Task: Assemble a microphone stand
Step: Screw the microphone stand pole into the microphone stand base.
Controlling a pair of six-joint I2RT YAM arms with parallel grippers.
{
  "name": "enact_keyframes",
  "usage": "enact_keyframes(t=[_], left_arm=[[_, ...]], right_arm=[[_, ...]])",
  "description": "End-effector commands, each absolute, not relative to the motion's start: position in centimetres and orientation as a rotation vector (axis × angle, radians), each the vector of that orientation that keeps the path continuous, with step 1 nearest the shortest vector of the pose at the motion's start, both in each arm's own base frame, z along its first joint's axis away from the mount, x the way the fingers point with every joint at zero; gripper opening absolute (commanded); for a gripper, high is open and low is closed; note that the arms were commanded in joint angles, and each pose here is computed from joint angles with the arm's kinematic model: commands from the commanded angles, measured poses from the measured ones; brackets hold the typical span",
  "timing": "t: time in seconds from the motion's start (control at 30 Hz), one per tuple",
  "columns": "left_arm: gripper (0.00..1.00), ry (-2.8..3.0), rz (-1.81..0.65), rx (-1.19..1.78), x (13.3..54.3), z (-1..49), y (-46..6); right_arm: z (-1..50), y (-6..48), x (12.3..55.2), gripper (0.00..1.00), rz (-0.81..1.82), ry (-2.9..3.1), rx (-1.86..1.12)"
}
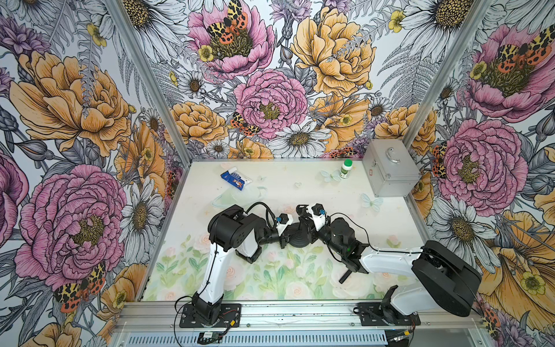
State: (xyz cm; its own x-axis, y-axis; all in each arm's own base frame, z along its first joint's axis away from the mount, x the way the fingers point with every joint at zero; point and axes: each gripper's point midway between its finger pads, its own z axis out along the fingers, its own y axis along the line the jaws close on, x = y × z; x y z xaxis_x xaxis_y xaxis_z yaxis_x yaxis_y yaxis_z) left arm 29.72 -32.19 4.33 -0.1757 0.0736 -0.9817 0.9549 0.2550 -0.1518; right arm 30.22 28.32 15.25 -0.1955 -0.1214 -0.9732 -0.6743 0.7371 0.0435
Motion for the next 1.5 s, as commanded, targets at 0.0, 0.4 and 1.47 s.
enact_keyframes(t=[0.0, 0.4, 1.47], left_arm=[[0.17, 1.692, -1.116, 0.925, 29.7, 0.6, -31.4], [0.16, 1.657, -1.143, 0.998, 28.3, 0.6, -31.6], [0.21, 1.678, -1.131, 0.965, 29.1, 0.3, -31.3]], right_arm=[[12.9, 29.6, 28.1, 0.33, 0.691, 1.743, -0.896], [14.7, 28.1, 28.3, 0.45, 1.078, 1.616, -1.213], [14.0, 28.4, 29.9, 0.28, 0.574, 1.645, -0.847]])
